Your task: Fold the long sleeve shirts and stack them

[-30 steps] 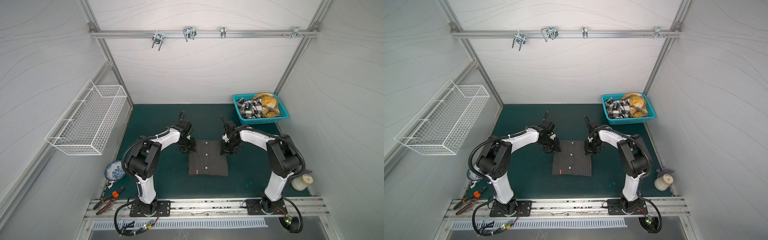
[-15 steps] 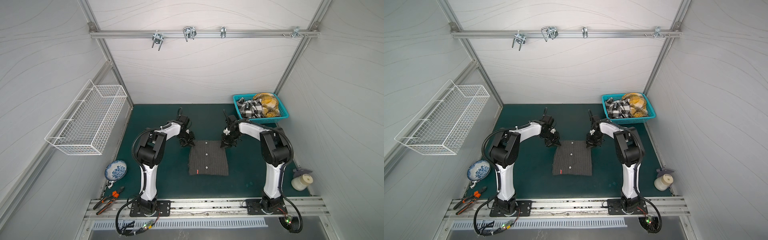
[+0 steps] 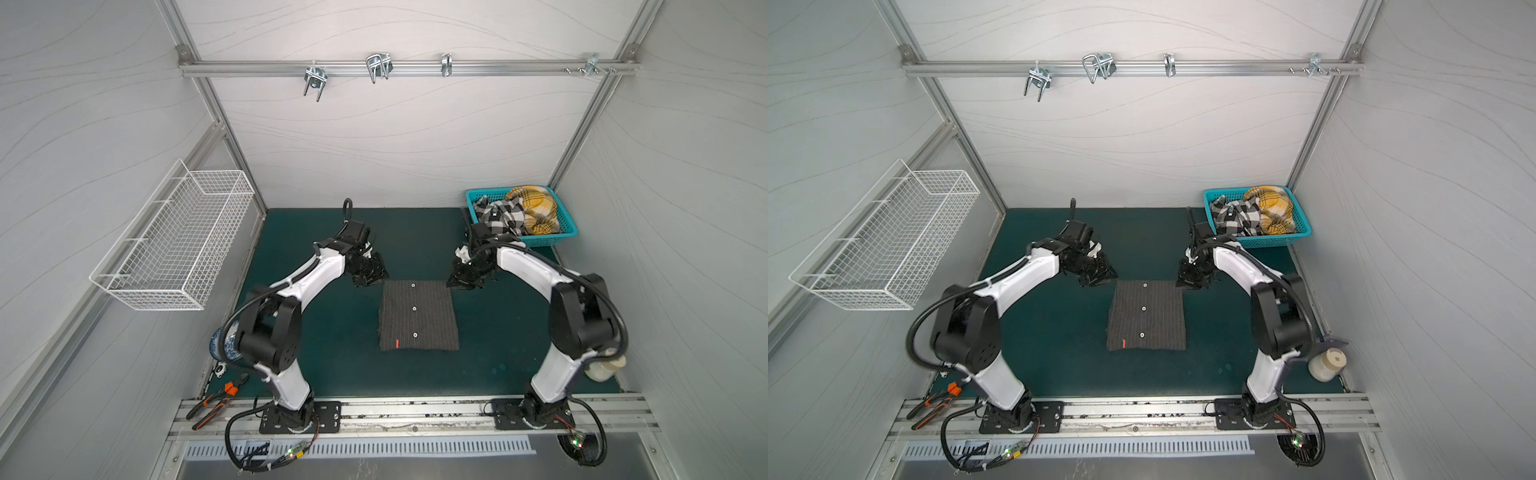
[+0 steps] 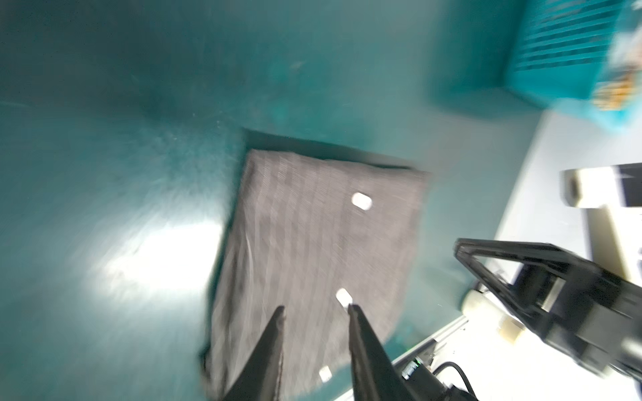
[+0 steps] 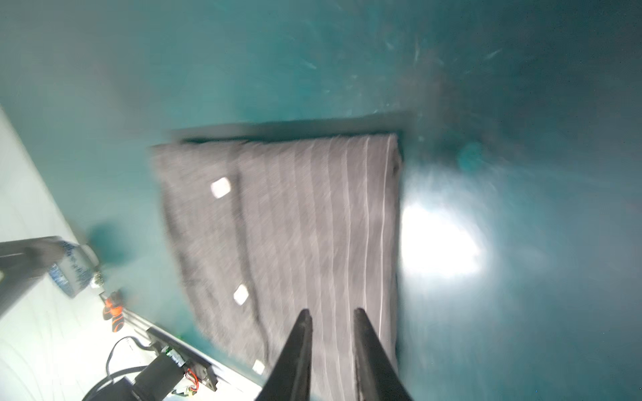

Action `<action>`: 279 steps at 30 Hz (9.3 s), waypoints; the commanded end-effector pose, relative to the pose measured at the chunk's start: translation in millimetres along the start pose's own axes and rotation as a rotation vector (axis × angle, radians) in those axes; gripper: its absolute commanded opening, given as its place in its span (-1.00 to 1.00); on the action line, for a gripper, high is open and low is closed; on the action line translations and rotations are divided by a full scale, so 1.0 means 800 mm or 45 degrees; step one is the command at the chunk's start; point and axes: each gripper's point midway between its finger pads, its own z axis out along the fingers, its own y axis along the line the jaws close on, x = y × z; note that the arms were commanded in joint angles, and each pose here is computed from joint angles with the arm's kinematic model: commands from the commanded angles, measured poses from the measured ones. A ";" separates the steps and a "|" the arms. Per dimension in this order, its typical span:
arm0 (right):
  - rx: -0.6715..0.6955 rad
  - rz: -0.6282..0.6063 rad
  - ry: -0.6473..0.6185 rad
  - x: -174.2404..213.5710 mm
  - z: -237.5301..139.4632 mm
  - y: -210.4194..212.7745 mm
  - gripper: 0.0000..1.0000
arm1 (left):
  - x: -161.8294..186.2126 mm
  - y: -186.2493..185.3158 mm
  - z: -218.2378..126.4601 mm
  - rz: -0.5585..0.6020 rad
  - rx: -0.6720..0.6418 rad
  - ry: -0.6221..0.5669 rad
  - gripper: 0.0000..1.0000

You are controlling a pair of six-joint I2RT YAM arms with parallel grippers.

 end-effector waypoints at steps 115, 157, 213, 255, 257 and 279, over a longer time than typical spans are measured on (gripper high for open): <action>-0.053 0.287 0.320 0.108 0.110 -0.073 -0.61 | 0.127 0.166 0.115 -0.332 -0.135 0.224 0.46; -0.051 0.301 0.368 0.110 0.121 -0.074 -0.71 | 0.134 0.095 0.170 -0.421 0.303 0.385 -0.51; -0.113 0.159 0.128 0.139 0.000 -0.038 -0.57 | 0.056 0.123 -0.002 0.016 -0.358 0.050 -1.00; -0.196 -0.143 0.087 0.145 -0.025 0.057 -0.18 | 0.024 0.119 -0.053 -0.003 -0.672 -0.097 -0.10; -0.161 -0.203 0.117 0.130 -0.003 0.085 -0.20 | 0.028 0.140 -0.043 -0.047 -0.626 -0.046 -0.22; -0.055 -0.297 0.291 0.092 0.168 0.174 -0.25 | 0.050 0.156 0.030 -0.178 -0.464 0.092 -0.52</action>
